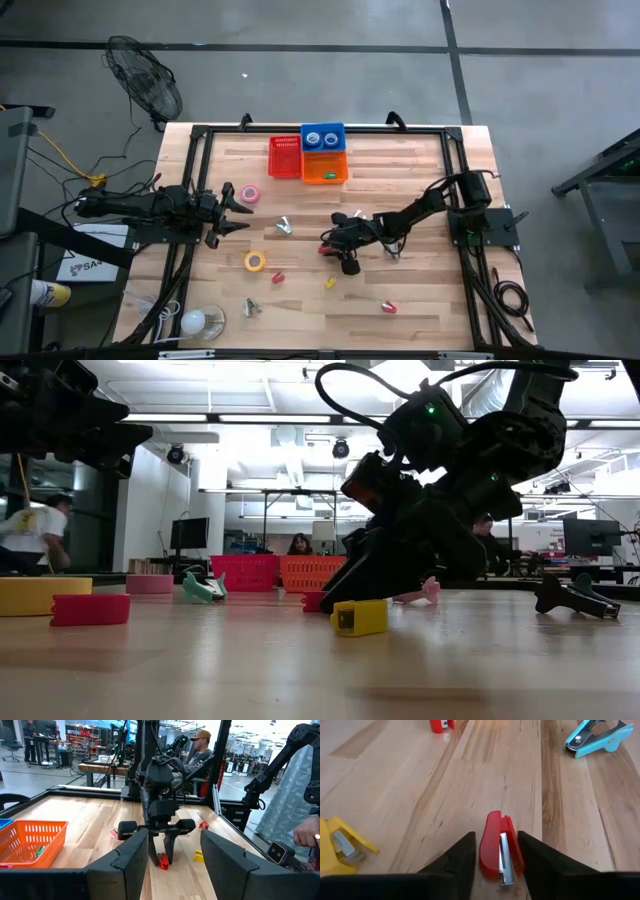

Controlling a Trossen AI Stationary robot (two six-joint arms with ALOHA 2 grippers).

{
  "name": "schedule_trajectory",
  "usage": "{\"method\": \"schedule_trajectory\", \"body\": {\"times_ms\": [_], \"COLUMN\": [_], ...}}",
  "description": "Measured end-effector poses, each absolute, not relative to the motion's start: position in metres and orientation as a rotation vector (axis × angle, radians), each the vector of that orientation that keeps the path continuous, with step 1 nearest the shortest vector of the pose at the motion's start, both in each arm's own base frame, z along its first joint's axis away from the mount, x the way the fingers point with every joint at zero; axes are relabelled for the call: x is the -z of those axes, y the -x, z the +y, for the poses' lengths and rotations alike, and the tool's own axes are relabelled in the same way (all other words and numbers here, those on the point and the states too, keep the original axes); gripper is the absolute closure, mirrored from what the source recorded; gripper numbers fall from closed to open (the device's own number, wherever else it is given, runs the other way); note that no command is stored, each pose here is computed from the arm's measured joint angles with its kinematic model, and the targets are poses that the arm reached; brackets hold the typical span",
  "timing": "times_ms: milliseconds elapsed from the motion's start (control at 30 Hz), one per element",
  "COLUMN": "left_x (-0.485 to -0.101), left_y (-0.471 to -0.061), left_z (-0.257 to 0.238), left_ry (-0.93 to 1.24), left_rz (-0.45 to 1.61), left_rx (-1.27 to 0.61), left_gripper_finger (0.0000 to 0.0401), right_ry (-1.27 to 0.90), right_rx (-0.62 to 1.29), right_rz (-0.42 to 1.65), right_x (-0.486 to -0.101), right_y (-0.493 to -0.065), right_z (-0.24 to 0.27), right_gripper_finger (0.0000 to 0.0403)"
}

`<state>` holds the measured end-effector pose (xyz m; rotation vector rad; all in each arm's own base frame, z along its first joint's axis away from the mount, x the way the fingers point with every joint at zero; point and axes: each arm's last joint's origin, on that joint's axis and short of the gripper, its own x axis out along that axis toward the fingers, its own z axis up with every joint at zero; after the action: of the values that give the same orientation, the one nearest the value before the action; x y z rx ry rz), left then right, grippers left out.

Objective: Pick and place Stapler, Stapler remover, tape
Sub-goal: Put the middle red stapler into the orange bin

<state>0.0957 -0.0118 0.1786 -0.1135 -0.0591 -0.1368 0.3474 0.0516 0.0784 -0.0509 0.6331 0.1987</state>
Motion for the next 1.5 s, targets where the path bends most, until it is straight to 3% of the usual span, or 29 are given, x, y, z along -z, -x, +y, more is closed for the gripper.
{"method": "schedule_trajectory", "body": {"times_ms": [233,567,867,1267,1500], "left_x": [-0.178,-0.179,-0.179,-0.179,-0.179], "left_y": [-0.096,-0.096,-0.096,-0.096,-0.096], "left_z": [-0.012,-0.012,-0.012,-0.012,-0.012], "left_ry": [0.114,0.113,0.113,0.113,0.114], "left_rz": [-0.059,-0.059,-0.059,-0.059,-0.059], "left_rx": [0.137,0.137,0.137,0.137,0.137], "left_gripper_finger": [0.0222,0.0222,0.0222,0.0222,0.0222], "right_ry": [0.052,0.013,0.128,0.182,0.164], "right_rx": [-0.203,-0.125,0.012,0.236,0.285], "right_rz": [0.634,0.558,0.471,0.468,0.609], "right_x": [-0.078,-0.109,-0.139,-0.158,-0.156], "right_y": [-0.347,-0.349,-0.347,-0.345,-0.335], "right_z": [0.052,0.026,-0.027,-0.107,-0.139], "right_gripper_finger": [0.0325,0.0319,0.0319,0.0317,0.0315]}}
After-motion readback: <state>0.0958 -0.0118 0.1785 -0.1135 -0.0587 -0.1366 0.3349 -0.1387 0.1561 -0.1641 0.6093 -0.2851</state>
